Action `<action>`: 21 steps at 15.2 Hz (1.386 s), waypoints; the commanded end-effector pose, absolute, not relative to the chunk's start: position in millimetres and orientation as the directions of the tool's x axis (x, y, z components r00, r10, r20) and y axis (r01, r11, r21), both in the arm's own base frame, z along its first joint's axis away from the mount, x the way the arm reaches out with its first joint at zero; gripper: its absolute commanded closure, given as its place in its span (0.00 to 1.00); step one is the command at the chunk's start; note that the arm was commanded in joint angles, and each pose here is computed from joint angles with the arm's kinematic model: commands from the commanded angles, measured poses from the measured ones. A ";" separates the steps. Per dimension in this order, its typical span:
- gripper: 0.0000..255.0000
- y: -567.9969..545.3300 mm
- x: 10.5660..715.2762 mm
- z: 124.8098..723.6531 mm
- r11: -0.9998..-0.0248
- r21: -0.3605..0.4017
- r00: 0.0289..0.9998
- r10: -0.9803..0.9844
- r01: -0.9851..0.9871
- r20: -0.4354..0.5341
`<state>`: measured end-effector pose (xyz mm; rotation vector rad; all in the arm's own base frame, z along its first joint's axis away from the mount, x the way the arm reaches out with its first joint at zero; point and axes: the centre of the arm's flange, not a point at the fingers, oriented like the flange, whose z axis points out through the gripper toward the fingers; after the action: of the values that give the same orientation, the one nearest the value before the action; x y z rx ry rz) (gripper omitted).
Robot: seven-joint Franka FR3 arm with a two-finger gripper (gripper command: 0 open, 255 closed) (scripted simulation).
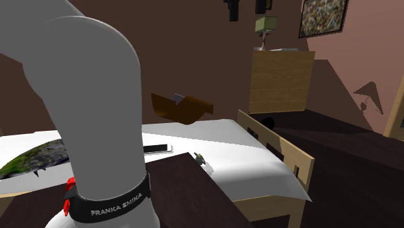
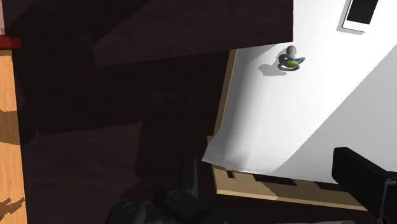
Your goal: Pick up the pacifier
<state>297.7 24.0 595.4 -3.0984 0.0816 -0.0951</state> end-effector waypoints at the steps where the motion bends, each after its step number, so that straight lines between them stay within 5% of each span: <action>1: 0.00 24.0 297.7 595.4 -0.998 -0.042 0.997 -0.054 -0.051 0.060; 21: 0.00 142.1 329.8 359.8 -0.998 -0.048 0.995 0.039 0.034 -0.091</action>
<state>331.3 136.0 371.4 -3.0931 -0.0501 0.1332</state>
